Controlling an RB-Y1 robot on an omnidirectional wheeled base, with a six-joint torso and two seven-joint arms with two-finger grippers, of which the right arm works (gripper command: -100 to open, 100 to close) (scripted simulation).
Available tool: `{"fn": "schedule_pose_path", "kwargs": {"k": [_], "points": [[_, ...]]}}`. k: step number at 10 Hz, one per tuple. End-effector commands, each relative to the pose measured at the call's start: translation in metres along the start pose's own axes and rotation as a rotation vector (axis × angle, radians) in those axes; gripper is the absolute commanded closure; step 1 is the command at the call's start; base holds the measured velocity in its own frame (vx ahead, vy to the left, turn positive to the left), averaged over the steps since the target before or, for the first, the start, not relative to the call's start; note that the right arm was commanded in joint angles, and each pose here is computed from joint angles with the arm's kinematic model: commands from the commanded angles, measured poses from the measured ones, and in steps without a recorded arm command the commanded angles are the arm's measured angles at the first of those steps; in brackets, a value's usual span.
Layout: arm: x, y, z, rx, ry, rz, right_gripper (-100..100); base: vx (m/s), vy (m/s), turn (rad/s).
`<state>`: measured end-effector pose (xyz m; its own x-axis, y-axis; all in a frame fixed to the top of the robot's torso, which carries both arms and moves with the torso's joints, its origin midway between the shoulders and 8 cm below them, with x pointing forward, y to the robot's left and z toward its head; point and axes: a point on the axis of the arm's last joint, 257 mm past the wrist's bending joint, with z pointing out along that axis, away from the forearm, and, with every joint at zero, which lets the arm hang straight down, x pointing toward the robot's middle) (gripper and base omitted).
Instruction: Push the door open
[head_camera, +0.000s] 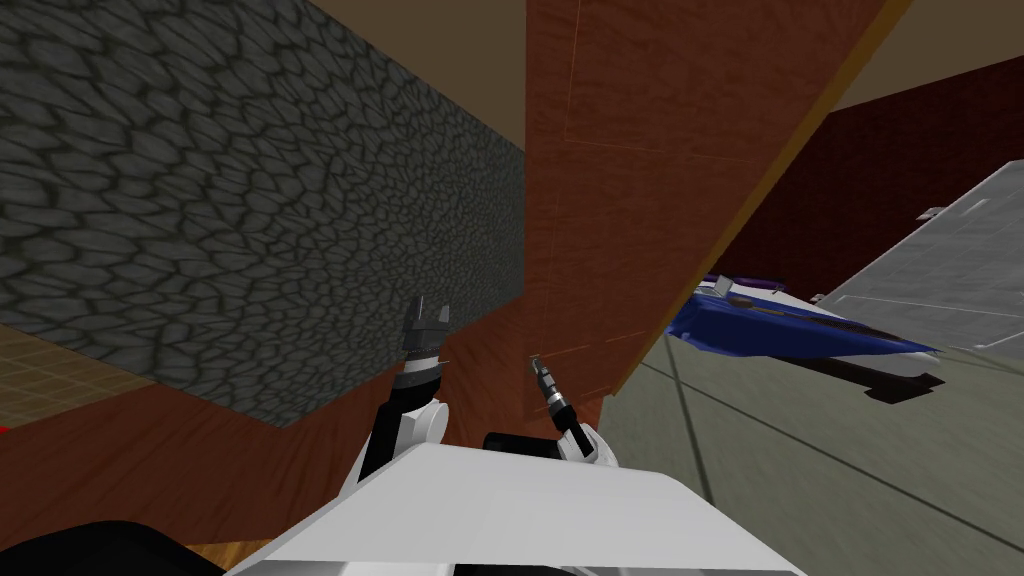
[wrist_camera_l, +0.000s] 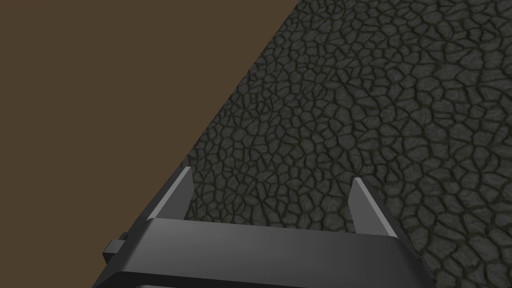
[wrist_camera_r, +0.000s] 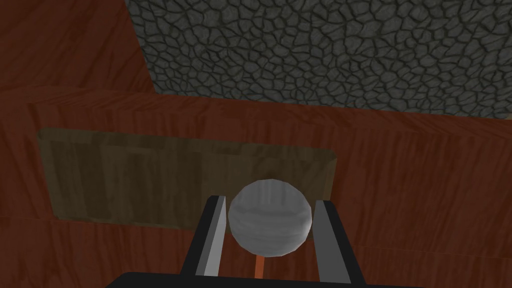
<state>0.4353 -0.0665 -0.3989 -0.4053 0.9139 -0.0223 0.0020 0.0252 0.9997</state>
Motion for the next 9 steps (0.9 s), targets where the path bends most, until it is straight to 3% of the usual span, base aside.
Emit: {"fn": "schedule_pose_path", "kwargs": {"k": [1, 6, 9], "points": [[-0.024, 0.002, -0.0006, -0.005, -0.043, -0.012, 100, 0.157, 0.112, -0.056], [-0.044, 0.002, -0.0013, -0.004, -0.087, -0.017, 100, 0.094, 0.078, -0.037], [-0.064, 0.003, -0.0025, -0.003, -0.135, -0.019, 100, 0.089, 0.069, -0.077]]}}
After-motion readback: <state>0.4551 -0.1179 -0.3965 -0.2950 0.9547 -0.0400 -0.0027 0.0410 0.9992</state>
